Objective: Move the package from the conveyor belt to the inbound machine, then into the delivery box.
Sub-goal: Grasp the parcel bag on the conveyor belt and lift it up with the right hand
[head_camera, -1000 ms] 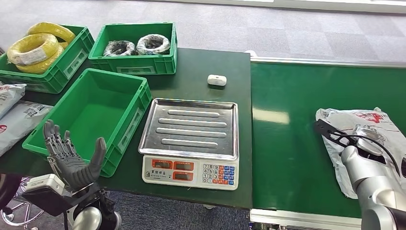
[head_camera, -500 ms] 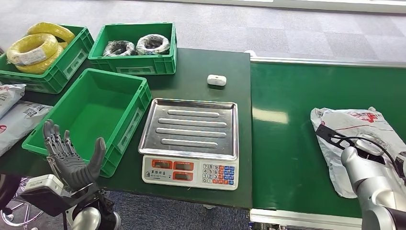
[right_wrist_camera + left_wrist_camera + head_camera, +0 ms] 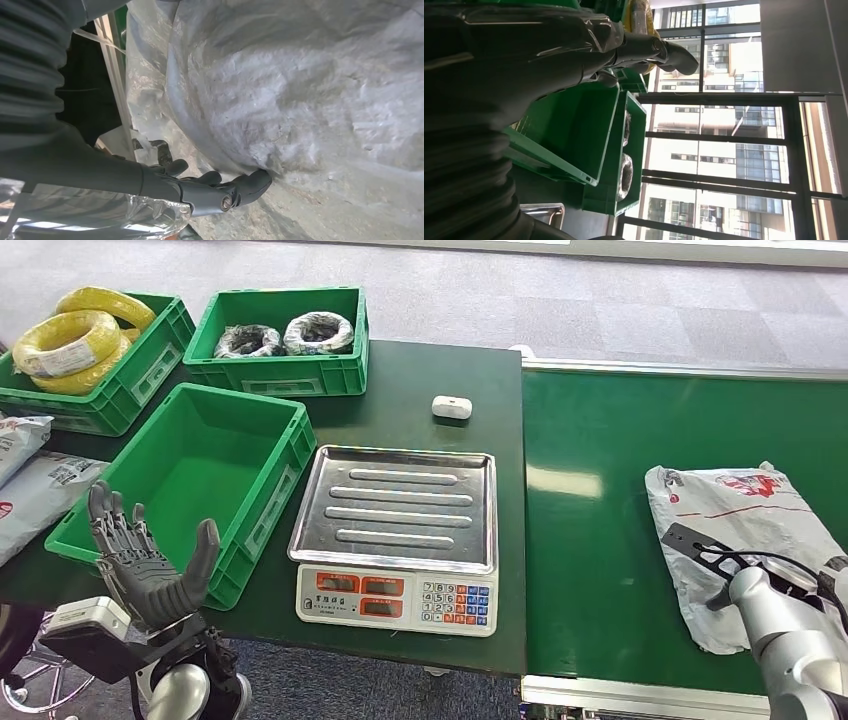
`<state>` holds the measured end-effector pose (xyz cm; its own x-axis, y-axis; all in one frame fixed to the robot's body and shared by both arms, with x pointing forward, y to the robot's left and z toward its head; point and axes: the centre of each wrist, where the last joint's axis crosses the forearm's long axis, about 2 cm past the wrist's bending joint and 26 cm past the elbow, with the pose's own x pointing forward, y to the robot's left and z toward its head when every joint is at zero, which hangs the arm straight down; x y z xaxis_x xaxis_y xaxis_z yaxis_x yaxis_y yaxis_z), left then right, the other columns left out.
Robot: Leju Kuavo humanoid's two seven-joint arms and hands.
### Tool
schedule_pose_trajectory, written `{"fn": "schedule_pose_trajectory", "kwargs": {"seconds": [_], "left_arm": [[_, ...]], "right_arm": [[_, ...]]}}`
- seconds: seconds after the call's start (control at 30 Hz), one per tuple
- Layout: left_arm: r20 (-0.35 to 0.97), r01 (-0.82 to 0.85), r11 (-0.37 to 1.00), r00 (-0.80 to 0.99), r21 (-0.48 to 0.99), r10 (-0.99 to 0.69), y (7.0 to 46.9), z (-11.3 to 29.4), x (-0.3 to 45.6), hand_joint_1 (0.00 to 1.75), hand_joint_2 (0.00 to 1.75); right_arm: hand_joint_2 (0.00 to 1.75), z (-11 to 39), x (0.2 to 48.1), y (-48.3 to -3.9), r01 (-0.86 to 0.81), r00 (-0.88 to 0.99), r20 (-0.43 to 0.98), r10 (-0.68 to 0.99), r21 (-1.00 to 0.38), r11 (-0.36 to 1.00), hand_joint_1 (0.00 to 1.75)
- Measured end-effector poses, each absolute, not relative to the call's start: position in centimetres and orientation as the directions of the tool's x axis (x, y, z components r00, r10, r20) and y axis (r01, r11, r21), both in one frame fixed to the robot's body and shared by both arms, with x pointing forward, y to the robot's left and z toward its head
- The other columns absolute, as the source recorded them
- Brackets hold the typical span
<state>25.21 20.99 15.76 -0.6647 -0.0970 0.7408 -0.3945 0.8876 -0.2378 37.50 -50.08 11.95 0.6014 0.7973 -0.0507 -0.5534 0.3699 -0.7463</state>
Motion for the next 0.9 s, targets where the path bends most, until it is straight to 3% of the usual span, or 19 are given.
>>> {"fn": "schedule_pose_trajectory", "kwargs": {"seconds": [0.03,0.17,0.47,0.9], "left_arm": [[0.741,-0.395,0.888,-0.665,-0.237,-0.098,21.0,15.8,25.2,0.00,1.75],[0.740,-0.397,0.888,-0.664,-0.234,-0.102,21.0,15.8,25.2,0.00,1.75],[0.743,-0.414,0.880,-0.660,-0.231,-0.116,21.2,15.7,25.1,0.00,1.75],[0.748,-0.431,0.874,-0.652,-0.226,-0.128,21.4,15.5,24.6,0.00,1.75]], "right_arm": [[1.75,11.9,37.5,-50.1,-0.549,0.600,-0.042,0.799,-0.747,0.374,0.02],[1.75,11.8,37.5,-49.9,-0.526,0.593,-0.012,0.805,-0.763,0.376,1.73],[1.75,12.2,38.5,-48.5,-0.407,0.549,0.072,0.832,-0.847,0.342,1.75],[1.75,12.5,39.3,-47.3,-0.363,0.499,0.110,0.859,-0.874,0.323,1.75]]}}
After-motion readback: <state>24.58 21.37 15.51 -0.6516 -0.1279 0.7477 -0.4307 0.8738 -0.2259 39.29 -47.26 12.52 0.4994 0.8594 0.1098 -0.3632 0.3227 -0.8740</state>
